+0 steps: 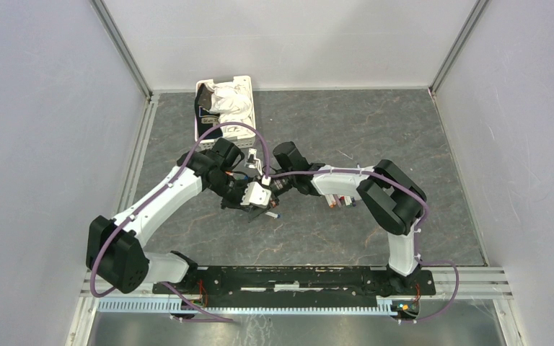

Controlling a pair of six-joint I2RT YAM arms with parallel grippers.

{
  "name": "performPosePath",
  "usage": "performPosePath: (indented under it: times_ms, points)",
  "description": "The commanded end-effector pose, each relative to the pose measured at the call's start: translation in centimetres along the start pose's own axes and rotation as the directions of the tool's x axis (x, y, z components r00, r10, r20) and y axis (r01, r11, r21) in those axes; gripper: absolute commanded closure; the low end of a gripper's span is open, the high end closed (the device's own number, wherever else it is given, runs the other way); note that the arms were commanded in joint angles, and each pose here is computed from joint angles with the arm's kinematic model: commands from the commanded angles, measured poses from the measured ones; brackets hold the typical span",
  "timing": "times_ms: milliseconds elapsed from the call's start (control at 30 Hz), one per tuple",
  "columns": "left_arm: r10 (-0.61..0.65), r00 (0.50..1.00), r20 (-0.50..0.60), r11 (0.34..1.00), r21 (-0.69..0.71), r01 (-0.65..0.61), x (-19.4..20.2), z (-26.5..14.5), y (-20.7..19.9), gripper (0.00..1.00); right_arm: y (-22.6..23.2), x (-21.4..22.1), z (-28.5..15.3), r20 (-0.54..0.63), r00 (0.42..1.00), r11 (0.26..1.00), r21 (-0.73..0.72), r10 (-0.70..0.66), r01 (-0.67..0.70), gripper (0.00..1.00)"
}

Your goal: Open the pen caps

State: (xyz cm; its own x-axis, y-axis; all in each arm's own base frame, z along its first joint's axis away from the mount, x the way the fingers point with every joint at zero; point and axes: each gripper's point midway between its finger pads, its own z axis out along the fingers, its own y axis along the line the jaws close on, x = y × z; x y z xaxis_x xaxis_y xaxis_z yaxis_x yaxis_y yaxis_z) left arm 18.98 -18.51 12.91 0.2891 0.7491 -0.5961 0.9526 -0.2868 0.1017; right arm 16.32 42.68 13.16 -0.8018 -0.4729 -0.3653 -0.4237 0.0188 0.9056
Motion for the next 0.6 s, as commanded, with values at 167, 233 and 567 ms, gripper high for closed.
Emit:
performPosePath:
  times_ms: [167,233,567]
  points:
    - [0.122,0.982,0.146,0.992,0.012,-0.125,-5.3,0.3,1.8,0.98,-1.0,-7.3,1.1,0.135,0.987,0.996,0.042,-0.085,0.080,1.00]
    - [0.129,0.983,0.131,0.990,0.031,-0.135,-5.3,0.5,2.2,0.98,-2.6,-6.7,0.7,0.125,0.990,0.994,0.095,-0.067,0.055,1.00]
    - [-0.061,0.986,-0.154,0.998,-0.015,0.059,6.9,-7.3,3.2,0.98,-3.8,11.5,-8.0,0.027,1.000,0.937,0.348,0.010,-0.019,1.00]
